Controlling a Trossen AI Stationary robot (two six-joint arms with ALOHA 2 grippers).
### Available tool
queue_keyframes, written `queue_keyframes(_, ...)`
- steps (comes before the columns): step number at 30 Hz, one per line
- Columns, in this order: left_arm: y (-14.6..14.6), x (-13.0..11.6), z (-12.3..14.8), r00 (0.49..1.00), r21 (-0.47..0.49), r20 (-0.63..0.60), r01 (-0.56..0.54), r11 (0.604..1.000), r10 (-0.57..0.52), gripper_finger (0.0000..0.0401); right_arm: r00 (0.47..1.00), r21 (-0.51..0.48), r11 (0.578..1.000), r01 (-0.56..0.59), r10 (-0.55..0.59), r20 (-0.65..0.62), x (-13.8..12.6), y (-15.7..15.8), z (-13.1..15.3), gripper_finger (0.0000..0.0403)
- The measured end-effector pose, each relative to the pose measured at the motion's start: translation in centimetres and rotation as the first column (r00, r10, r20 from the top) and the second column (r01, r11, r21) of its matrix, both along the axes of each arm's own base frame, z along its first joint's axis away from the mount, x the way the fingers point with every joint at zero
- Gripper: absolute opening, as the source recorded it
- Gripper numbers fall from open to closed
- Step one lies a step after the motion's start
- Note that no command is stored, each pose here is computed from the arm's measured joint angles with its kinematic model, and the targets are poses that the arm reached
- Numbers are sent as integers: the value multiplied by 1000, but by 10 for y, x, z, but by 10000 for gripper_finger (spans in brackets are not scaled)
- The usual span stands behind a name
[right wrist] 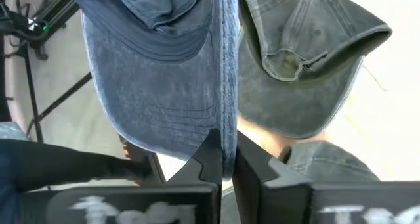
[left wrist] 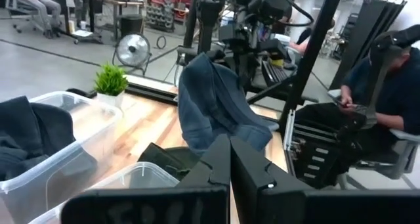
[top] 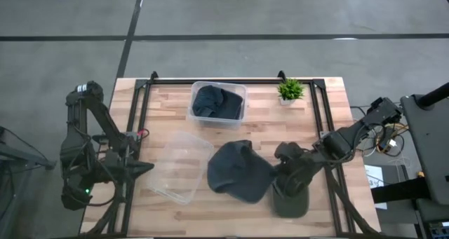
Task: Pick & Place hat
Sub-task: Put the blue cap into the top transparent bin
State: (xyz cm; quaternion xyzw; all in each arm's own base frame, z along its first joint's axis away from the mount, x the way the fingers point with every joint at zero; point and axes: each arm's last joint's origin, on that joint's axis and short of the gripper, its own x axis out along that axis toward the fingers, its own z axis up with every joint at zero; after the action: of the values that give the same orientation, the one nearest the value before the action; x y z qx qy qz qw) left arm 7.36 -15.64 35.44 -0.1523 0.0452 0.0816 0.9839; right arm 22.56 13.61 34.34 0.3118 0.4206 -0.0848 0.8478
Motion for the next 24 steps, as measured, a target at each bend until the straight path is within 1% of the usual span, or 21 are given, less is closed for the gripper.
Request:
queue_keyframes(10, 0, 1, -1, 1000, -22, 10, -17, 1000, 17, 3, 1000, -26, 1000, -15, 15, -23, 7, 4, -8, 11)
queue_keyframes(13, 0, 1, -3, 1000, -49, 14, -21, 999, 21, 3, 1000, -24, 1000, -16, 16, -22, 7, 4, -8, 11)
queue_keyframes(19, 0, 3, -14, 999, -48, 25, -46, 998, 47, 3, 1000, -11, 1000, -21, 21, 21, 10, 6, -5, 11)
queue_keyframes(24, 0, 4, -20, 998, -43, 26, -59, 997, 61, 3, 994, -14, 1000, -13, 14, 108, 15, 8, 0, 11)
